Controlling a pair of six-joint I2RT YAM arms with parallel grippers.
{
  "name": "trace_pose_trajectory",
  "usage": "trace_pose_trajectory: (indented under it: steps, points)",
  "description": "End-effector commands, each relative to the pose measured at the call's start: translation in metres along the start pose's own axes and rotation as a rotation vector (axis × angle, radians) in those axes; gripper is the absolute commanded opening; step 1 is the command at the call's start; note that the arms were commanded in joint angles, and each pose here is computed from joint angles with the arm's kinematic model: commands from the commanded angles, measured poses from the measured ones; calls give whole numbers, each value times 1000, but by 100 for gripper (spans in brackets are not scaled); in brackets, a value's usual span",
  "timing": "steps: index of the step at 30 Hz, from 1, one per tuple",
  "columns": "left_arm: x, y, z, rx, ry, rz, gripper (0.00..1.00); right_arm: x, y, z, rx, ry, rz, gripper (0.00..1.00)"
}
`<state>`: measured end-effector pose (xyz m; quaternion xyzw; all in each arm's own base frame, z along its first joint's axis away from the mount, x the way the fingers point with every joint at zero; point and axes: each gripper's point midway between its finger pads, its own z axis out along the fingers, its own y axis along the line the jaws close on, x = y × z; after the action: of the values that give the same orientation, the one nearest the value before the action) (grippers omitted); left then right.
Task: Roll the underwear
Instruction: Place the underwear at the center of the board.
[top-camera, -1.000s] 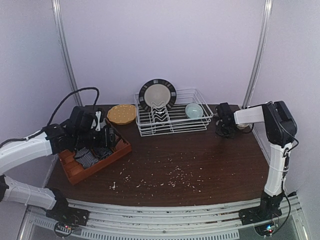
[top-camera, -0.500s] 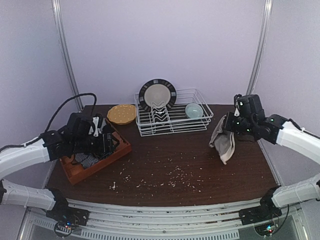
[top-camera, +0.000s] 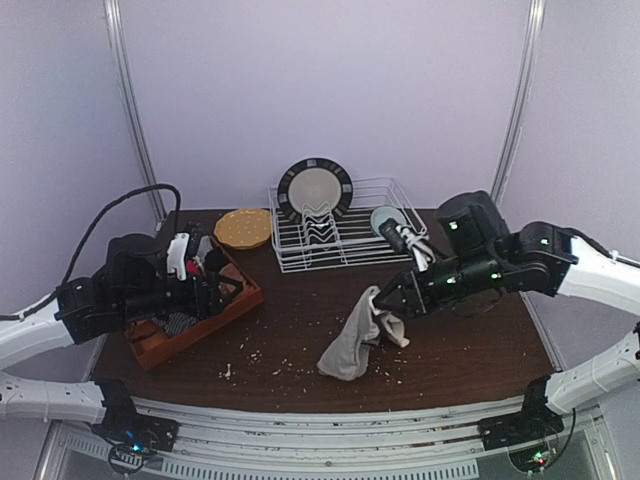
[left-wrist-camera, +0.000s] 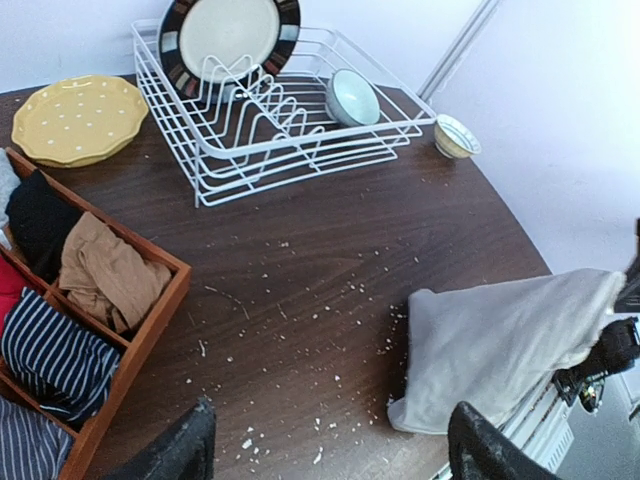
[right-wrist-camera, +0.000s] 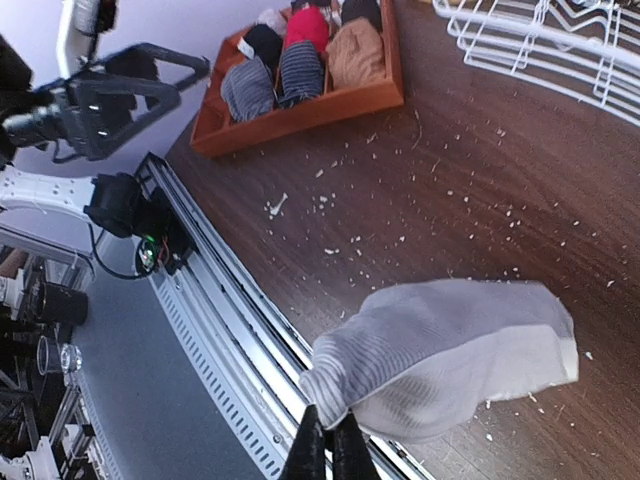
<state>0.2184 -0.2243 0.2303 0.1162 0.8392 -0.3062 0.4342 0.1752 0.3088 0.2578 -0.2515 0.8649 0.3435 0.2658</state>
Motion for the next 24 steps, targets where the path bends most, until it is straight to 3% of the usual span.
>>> trace_pose_trajectory:
  steps: [1, 2, 3, 5, 7, 13, 19, 24]
  points:
    - [11, -6, -6, 51, -21, 14, 78, 7, -4, 56, 9, 123, 9, 10]
    - [15, -2, -7, 36, -15, 1, 78, 4, -4, 67, 19, 144, -2, 28]
    - [19, 3, -8, 17, -9, -9, 78, 1, -4, 73, 38, 165, -24, 40]
    - [24, 11, -10, -18, 4, -21, 78, -5, -10, 75, 106, 149, -68, 57]
    - [27, 18, -13, -52, 11, -23, 78, -6, -20, 69, 151, 101, -96, 66]
    - [32, 31, -18, -101, 3, -24, 78, 41, -109, 63, 436, 95, -136, 74]
    - [52, 20, 9, -49, 85, -23, 78, 51, -159, 88, 359, 20, 89, 73]
    - [78, -6, 36, 10, 176, -31, 78, 53, -175, 121, 340, 73, 120, 74]
